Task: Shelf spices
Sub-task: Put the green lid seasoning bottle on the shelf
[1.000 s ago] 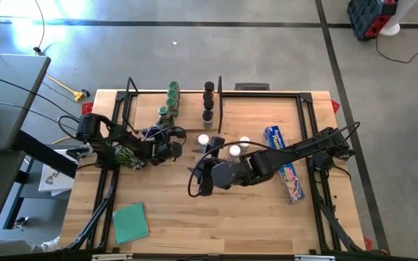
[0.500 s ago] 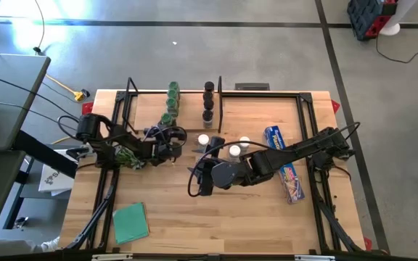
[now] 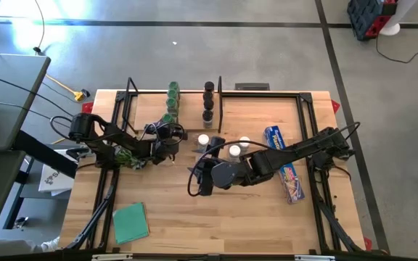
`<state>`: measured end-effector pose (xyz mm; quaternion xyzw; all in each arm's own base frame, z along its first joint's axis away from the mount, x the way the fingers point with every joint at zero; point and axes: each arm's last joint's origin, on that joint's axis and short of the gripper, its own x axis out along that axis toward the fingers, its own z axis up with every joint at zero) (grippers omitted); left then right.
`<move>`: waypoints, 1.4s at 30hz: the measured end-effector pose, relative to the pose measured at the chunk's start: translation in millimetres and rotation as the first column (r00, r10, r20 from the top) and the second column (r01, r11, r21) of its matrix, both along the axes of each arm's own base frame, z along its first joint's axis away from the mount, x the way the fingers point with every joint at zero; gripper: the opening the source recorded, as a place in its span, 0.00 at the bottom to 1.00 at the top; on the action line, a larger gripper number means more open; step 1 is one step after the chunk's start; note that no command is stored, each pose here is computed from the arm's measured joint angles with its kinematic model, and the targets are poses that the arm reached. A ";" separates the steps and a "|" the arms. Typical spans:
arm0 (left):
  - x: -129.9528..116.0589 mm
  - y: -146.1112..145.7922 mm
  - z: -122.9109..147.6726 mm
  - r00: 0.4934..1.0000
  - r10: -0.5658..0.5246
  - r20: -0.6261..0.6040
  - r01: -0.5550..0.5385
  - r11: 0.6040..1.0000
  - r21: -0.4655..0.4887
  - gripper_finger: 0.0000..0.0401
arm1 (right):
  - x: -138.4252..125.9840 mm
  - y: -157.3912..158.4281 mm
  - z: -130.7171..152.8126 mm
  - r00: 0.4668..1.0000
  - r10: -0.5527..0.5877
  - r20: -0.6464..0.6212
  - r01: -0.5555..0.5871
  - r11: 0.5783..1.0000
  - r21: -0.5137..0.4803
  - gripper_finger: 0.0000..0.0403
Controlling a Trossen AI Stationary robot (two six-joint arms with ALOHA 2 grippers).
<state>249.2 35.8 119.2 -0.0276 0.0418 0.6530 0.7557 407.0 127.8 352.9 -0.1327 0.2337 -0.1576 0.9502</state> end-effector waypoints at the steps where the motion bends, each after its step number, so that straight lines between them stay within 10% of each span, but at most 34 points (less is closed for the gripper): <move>1: -0.2 0.7 1.3 1.000 0.002 -0.005 -0.002 1.000 0.002 0.66 | -0.1 -0.1 -0.2 1.000 0.000 -0.003 0.000 1.000 -0.001 0.65; 42: -2.4 32.5 10.4 0.995 0.081 -0.050 -0.080 0.997 0.019 0.66 | -0.3 0.7 -1.1 1.000 0.014 -0.004 -0.013 0.999 0.039 0.65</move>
